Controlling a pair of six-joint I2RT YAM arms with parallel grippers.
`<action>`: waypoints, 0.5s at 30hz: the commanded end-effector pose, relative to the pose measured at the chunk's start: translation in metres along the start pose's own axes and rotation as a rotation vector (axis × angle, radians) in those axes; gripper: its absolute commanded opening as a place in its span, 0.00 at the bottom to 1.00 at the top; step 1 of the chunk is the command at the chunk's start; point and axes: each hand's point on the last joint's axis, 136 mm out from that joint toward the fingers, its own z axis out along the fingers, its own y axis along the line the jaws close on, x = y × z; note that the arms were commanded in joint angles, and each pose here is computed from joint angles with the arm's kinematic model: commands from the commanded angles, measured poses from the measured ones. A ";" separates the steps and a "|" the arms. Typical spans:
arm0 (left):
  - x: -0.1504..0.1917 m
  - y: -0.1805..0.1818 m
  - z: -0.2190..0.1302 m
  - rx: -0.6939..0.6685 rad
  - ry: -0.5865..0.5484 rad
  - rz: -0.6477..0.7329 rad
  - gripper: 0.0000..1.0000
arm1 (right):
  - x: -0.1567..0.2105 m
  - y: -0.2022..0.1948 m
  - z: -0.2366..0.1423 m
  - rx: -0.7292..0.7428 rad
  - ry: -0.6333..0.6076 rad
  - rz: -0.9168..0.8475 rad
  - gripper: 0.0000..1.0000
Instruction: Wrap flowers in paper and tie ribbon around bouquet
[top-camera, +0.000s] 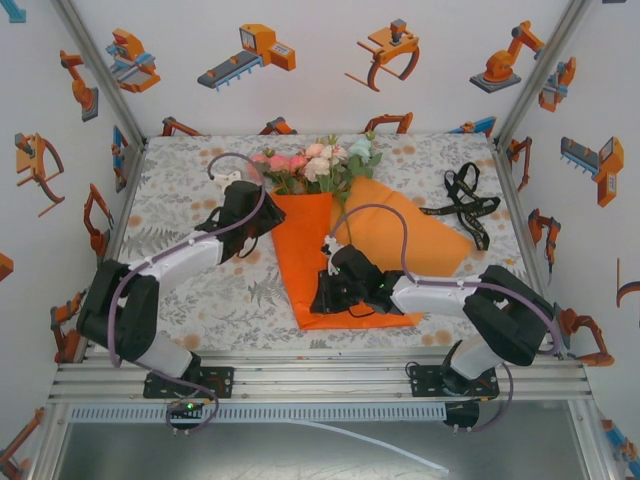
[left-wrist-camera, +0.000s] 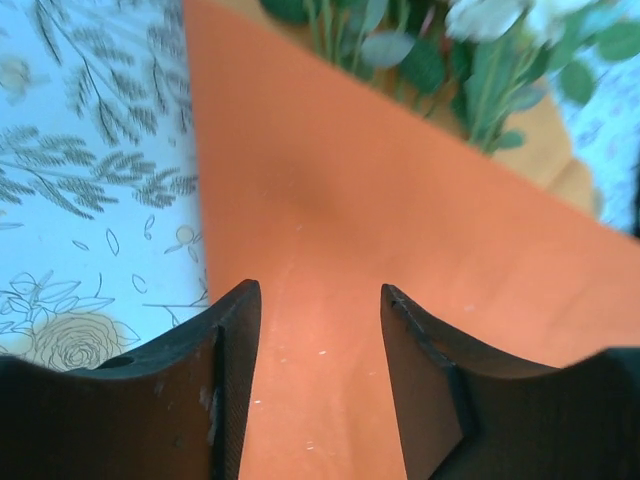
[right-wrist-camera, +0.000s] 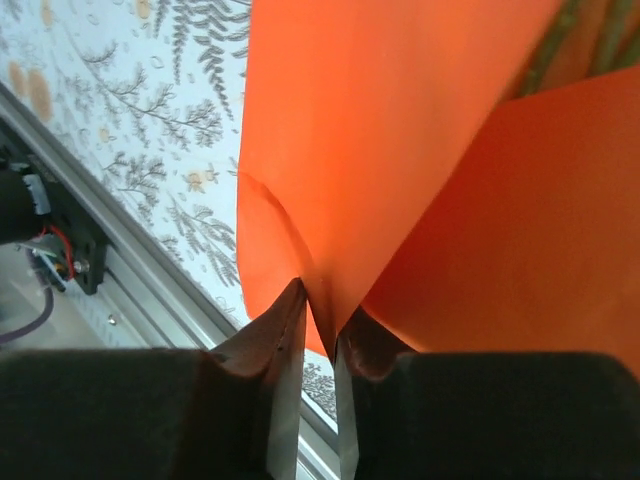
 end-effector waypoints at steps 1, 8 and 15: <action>0.028 0.002 0.013 0.007 0.095 0.022 0.47 | 0.000 -0.022 -0.005 0.106 -0.016 0.037 0.19; 0.050 0.007 0.034 -0.015 0.151 0.043 0.45 | -0.009 -0.014 -0.028 0.104 -0.058 -0.025 0.60; 0.055 0.016 0.041 -0.044 0.156 0.059 0.45 | -0.053 0.032 -0.089 0.044 -0.301 -0.301 0.37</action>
